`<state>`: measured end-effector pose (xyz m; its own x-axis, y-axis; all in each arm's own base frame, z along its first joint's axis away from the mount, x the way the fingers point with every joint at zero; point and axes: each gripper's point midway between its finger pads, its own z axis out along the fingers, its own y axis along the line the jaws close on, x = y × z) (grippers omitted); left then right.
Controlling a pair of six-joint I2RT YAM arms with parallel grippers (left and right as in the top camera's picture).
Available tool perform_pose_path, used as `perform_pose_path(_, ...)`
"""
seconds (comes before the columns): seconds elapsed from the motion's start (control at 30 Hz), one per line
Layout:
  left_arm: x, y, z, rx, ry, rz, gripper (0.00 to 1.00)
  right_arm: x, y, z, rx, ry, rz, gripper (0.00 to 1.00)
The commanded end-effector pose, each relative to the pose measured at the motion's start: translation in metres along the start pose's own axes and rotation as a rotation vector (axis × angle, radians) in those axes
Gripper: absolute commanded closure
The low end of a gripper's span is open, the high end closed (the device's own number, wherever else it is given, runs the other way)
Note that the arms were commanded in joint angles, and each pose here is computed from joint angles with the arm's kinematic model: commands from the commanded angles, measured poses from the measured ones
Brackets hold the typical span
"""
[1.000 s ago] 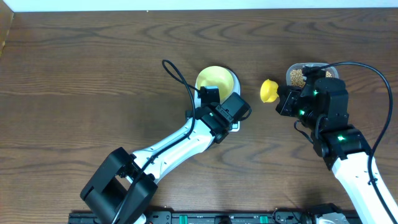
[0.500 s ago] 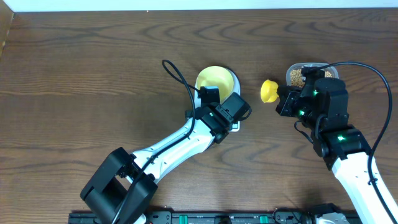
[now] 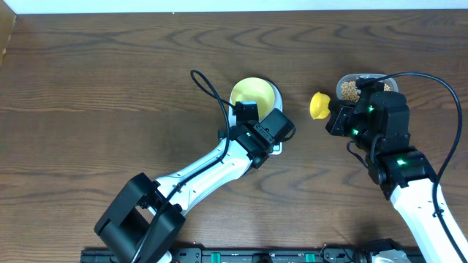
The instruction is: Scoop item into bowl and weigh 50g on scale
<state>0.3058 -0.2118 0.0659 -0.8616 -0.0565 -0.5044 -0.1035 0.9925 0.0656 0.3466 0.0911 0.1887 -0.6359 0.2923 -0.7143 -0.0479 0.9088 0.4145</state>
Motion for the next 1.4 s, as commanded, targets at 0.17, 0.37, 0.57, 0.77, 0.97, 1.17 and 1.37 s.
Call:
perform_pose_path(0.17,0.0,0.004,-0.001,-0.008,-0.003,0.004,0.12,-0.019,0.002,-0.006,0.016,-0.068,-0.12,0.99)
perform_pose_path(0.37,0.0,0.004,-0.001,-0.008,-0.003,0.004,0.12,-0.019,0.001,-0.006,0.02,-0.07,-0.132,0.99)
perform_pose_path(0.57,0.0,0.004,-0.001,-0.008,-0.003,0.004,0.12,-0.015,-0.004,-0.005,0.042,-0.052,-0.179,0.99)
perform_pose_path(0.77,0.0,0.004,-0.001,-0.008,-0.003,0.004,0.12,-0.005,-0.008,-0.005,0.058,-0.01,-0.174,0.99)
perform_pose_path(0.97,0.0,0.004,-0.001,-0.008,-0.003,0.004,0.11,-0.005,-0.008,-0.005,0.057,-0.009,-0.216,0.99)
perform_pose_path(1.17,0.0,0.004,-0.001,-0.008,-0.003,0.004,0.12,-0.005,-0.008,-0.005,0.057,-0.009,-0.219,0.99)
perform_pose_path(1.37,0.0,0.004,-0.001,-0.008,-0.003,0.004,0.11,-0.005,-0.008,-0.004,0.058,-0.008,-0.242,0.99)
